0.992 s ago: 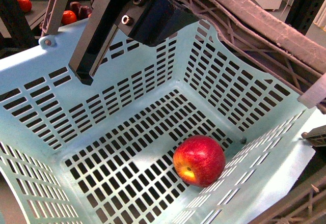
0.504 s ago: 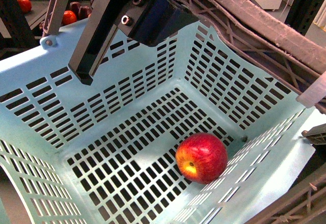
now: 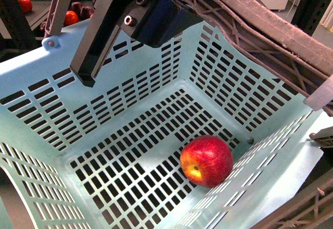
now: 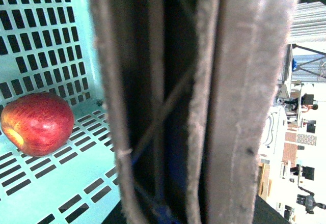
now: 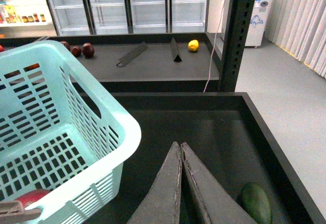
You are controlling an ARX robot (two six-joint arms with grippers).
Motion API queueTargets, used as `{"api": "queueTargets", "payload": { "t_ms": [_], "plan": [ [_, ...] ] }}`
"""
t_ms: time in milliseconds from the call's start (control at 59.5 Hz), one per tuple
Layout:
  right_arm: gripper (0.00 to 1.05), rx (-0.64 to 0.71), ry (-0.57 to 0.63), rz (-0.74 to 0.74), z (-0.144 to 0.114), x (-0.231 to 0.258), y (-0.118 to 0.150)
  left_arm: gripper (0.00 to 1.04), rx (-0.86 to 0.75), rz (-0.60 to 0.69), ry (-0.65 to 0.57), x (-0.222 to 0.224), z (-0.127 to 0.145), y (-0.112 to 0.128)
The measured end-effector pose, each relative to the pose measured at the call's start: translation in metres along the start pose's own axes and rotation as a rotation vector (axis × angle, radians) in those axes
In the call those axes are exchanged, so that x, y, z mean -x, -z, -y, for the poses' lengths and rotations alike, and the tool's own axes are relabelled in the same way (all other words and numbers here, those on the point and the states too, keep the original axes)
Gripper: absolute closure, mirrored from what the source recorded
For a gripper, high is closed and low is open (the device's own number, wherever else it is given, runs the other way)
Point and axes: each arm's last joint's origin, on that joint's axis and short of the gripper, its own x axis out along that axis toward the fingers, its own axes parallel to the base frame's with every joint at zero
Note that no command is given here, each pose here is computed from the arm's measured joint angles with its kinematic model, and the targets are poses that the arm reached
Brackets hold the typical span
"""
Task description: Pick apple with right arm and hold basket with left
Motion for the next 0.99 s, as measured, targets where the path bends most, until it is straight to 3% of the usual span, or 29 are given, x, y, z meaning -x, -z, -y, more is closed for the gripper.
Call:
{"api": "queueTargets", "payload": {
  "t_ms": [689,992],
  "plan": [
    [1.03,0.000,0.002,-0.006,0.000,0.016,0.003,0.88,0.002,-0.003,0.001,0.000,0.000,0.000],
    [0.58,0.001,0.002,-0.005,0.000,0.016,0.003,0.88,0.000,0.000,0.000,0.000,0.000,0.000]
  ]
}}
